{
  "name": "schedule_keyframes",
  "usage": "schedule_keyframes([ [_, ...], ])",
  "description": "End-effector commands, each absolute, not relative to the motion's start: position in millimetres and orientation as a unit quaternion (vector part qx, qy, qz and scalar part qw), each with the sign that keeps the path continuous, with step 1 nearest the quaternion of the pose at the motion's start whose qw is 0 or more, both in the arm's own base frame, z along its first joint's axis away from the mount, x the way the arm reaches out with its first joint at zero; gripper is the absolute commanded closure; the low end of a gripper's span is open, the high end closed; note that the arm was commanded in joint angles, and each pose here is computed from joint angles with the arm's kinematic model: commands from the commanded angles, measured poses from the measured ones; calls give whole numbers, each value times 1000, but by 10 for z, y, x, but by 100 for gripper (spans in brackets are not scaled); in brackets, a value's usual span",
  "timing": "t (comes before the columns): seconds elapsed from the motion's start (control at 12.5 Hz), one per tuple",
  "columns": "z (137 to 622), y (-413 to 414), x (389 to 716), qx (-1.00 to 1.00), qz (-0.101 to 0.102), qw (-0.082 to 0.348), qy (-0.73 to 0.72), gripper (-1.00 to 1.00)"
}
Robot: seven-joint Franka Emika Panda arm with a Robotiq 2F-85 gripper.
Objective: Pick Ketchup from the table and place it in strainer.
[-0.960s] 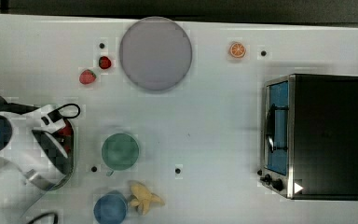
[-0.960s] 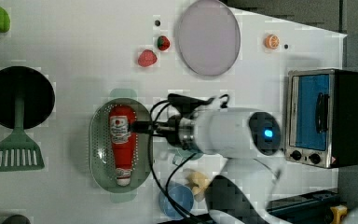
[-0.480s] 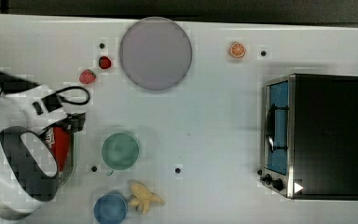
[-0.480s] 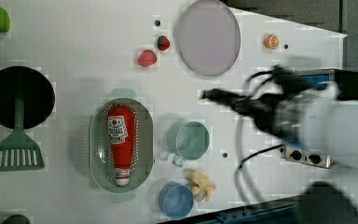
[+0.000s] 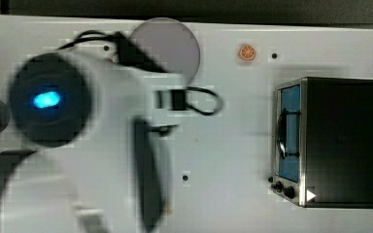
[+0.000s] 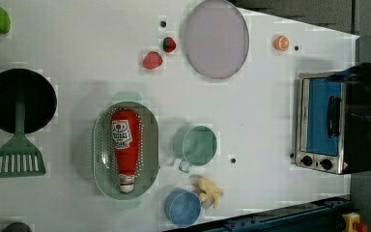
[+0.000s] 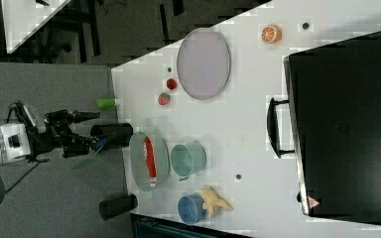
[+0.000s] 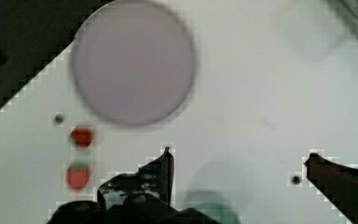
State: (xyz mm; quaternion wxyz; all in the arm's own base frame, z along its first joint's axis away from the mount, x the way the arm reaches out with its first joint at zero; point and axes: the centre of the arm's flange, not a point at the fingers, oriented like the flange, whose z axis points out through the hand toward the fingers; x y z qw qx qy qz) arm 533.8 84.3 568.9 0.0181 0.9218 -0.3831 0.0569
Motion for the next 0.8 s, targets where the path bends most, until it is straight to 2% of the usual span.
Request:
schedule_keyframes([
  [0.08, 5839, 235, 5342, 890, 27, 12, -455, -100],
  [0.24, 5899, 69, 5268, 883, -4, 19, -469, -100],
  [0.8, 5938, -149, 5256, 890, -14, 20, -456, -100],
])
